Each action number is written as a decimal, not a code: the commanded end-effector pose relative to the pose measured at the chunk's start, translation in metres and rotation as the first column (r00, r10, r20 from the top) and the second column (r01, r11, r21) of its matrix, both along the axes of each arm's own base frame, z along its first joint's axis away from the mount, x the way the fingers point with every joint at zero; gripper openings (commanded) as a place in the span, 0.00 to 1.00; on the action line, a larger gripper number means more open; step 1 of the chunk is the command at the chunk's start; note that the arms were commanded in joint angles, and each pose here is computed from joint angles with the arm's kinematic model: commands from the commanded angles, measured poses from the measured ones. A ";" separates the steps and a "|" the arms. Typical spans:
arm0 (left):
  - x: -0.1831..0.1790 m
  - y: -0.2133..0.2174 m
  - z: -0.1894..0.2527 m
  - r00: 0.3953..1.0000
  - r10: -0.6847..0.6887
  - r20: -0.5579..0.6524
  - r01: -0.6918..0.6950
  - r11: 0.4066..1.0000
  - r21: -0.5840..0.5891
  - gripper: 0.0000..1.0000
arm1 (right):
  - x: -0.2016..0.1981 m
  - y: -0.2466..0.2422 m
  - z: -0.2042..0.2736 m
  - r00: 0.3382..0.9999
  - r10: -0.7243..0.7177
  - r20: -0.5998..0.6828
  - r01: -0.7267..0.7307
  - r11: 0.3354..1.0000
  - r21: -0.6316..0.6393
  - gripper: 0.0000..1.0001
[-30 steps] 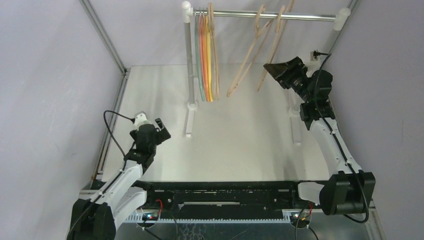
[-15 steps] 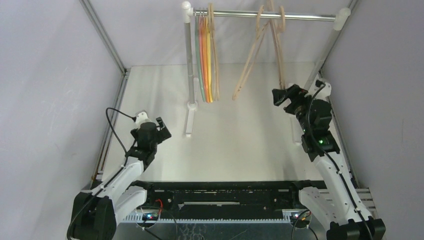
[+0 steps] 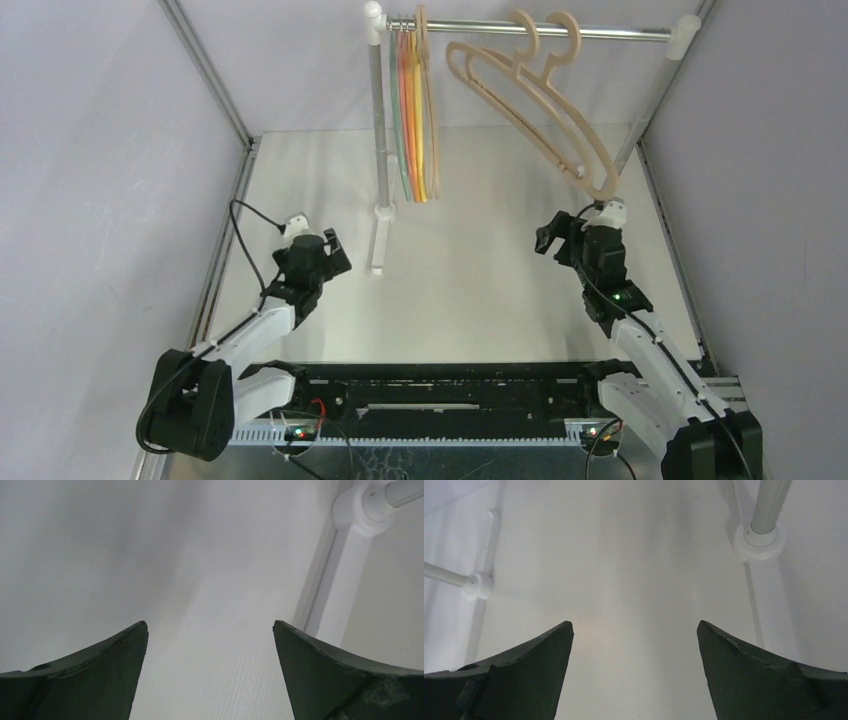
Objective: Organize the hangers
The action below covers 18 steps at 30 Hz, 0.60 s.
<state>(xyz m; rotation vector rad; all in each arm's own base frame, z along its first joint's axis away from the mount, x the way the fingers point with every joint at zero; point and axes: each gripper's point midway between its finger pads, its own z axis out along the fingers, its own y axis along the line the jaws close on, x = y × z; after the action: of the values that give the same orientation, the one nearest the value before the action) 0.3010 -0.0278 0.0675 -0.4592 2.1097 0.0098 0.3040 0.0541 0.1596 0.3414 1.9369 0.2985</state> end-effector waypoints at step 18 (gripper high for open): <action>0.031 -0.018 0.032 0.993 -0.068 0.100 0.063 0.997 0.052 1.00 | 0.025 0.017 -0.022 1.000 0.028 -0.006 -0.028 0.973 -0.228 1.00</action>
<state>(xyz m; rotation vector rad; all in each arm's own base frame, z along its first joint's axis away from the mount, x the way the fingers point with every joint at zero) 0.3175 -0.0447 0.0730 -0.3656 2.1079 0.0056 0.3189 0.0691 0.1226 0.1751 2.0203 0.1025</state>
